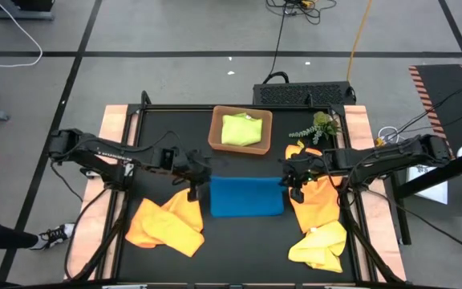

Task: Fold microfiber towels
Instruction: Fold the blue microfiber towel

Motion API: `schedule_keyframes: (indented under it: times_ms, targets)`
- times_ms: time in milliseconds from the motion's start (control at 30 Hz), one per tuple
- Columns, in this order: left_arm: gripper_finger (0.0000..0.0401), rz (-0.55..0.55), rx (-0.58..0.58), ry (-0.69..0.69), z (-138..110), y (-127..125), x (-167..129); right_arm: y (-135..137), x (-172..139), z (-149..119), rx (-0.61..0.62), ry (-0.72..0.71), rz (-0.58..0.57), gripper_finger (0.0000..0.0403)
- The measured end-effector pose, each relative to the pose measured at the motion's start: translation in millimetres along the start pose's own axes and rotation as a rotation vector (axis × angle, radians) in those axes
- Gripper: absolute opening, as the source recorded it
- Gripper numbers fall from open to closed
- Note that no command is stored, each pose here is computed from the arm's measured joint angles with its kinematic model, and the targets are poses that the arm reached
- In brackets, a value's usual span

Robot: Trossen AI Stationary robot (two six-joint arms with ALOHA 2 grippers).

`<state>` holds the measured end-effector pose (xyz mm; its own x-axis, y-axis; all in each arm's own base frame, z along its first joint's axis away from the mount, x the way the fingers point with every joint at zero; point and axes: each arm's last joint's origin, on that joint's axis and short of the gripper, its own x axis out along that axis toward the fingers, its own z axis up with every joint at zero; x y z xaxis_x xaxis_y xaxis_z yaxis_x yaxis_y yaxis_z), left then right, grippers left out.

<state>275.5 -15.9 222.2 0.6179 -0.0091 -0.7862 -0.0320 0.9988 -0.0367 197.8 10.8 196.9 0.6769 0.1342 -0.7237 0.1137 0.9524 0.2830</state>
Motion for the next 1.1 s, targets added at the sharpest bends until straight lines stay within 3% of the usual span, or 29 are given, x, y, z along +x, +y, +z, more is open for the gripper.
schedule_keyframes:
  times_ms: [233, 500, 833, 1100]
  targets:
    - [0.0000, -0.051, 0.044, -0.060, -11, -35, 11, 17, 4, -7, -0.064, 0.040, 0.054, 0.0000]
    - [0.0000, -0.040, 0.084, 0.013, -23, -54, 40, 23, 27, -27, -0.043, 0.072, 0.087, 0.0000]
    - [0.0001, -0.031, 0.102, 0.035, -25, -54, 52, 22, 36, -35, -0.042, 0.083, 0.091, 0.0000]
    - [0.0001, 0.092, 0.156, -0.009, -1, -37, 24, 14, 18, -23, -0.058, -0.028, 0.092, 0.0000]
